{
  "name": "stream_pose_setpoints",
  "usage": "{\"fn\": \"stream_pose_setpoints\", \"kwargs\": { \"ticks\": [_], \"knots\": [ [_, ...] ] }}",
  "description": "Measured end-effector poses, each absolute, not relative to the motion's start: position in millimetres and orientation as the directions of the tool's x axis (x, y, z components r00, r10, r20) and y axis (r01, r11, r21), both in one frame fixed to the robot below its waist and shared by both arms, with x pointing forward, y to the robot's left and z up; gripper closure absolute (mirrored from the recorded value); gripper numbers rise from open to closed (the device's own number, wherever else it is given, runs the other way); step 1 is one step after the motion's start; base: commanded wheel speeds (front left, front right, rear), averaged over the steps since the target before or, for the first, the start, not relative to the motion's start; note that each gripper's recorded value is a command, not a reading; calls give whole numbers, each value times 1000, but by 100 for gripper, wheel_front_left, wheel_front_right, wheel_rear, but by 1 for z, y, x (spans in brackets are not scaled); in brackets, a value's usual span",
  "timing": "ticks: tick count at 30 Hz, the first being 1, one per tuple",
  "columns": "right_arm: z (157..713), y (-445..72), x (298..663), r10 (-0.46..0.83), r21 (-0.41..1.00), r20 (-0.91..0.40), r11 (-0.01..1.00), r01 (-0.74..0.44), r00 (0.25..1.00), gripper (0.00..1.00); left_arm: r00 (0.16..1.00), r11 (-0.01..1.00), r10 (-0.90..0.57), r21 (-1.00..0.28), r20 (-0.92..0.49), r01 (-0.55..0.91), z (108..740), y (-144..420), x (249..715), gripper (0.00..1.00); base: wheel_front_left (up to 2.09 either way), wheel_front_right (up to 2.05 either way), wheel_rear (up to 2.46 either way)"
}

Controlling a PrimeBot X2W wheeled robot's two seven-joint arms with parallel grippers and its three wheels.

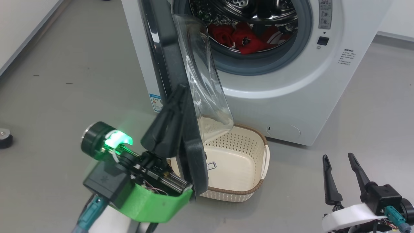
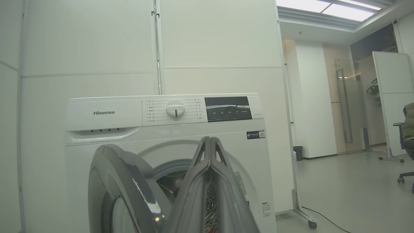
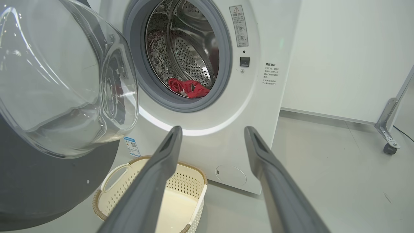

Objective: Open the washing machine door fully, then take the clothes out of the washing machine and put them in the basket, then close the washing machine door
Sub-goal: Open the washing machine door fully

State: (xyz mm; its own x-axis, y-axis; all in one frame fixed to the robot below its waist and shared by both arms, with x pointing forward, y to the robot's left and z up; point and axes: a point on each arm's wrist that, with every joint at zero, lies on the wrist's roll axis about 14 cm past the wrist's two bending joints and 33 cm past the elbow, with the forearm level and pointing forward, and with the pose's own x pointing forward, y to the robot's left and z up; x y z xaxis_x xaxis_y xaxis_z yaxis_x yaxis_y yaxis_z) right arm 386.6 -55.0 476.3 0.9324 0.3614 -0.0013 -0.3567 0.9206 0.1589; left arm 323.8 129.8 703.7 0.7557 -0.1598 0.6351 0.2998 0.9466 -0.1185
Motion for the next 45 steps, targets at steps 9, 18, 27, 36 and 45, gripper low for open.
{"fn": "stream_pose_setpoints", "kwargs": {
  "ticks": [9, 18, 27, 36, 45],
  "knots": [
    [473, -56, 386, 362, 158, -9, 921, -356, 932, 0, 787, 891, -289, -147, 545, 429, 671, 82, 318, 100, 0, 0, 0],
    [470, -55, 389, 366, 164, -16, 919, -359, 930, 0, 849, 829, -436, -233, 297, 508, 604, 45, 314, 100, 0, 0, 0],
    [467, -56, 391, 362, 167, -23, 920, -353, 932, 0, 884, 843, -457, -270, 96, 465, 551, 50, 316, 100, 0, 0, 0],
    [467, -57, 395, 361, 164, -21, 921, -353, 932, 0, 908, 865, -418, -290, 38, 410, 535, 66, 323, 100, 0, 0, 0],
    [466, -57, 398, 358, 163, -25, 922, -350, 933, 0, 924, 882, -383, -292, 13, 370, 528, 75, 324, 100, 0, 0, 0]
  ]
}}
